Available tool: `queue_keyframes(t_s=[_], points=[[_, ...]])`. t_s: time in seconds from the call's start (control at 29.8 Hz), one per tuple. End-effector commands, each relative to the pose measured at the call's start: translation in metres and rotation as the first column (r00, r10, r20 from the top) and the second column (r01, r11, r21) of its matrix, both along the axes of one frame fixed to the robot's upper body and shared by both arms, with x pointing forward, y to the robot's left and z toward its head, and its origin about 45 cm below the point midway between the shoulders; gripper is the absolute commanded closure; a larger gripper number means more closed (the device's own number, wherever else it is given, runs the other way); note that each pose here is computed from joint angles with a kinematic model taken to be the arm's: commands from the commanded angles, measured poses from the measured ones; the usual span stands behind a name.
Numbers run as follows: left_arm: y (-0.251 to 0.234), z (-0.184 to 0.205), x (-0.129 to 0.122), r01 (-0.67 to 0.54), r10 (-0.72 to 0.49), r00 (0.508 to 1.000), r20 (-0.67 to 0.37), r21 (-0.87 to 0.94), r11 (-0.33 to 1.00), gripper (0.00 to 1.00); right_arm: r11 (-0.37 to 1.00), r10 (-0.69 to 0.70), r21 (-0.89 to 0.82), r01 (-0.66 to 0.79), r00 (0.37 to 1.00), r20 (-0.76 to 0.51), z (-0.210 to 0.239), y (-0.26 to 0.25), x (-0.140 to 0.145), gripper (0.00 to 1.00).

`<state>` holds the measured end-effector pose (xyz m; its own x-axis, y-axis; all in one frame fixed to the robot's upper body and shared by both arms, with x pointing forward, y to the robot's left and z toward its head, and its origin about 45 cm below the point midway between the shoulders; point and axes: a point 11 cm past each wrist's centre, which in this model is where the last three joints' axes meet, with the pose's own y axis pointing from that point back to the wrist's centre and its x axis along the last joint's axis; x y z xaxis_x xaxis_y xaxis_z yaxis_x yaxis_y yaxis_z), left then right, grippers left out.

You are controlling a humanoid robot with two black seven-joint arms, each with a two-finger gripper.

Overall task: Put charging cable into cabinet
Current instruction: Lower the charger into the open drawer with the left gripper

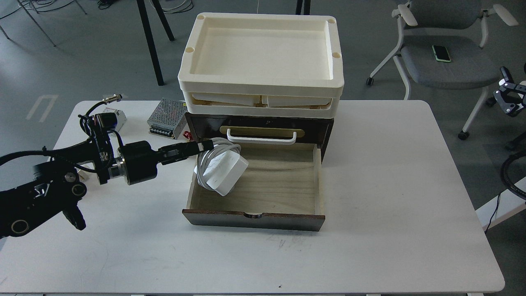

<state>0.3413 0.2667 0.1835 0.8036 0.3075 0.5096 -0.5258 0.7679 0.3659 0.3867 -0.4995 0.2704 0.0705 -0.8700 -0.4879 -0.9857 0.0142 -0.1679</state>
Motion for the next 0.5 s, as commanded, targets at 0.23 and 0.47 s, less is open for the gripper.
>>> queue_keyframes(t_s=[0.23,0.47], points=[[-0.016,-0.042,-0.002,-0.093,0.093,0.992,-0.080,0.010,0.996,1.00,1.000,-0.003,0.000,0.003,1.000,-0.013,-0.005,-0.001,-0.003,0.00],[-0.031,-0.049,-0.008,-0.092,0.086,0.990,-0.112,-0.046,0.995,0.79,1.000,-0.004,-0.001,0.004,1.000,-0.013,-0.005,-0.002,-0.004,0.00]])
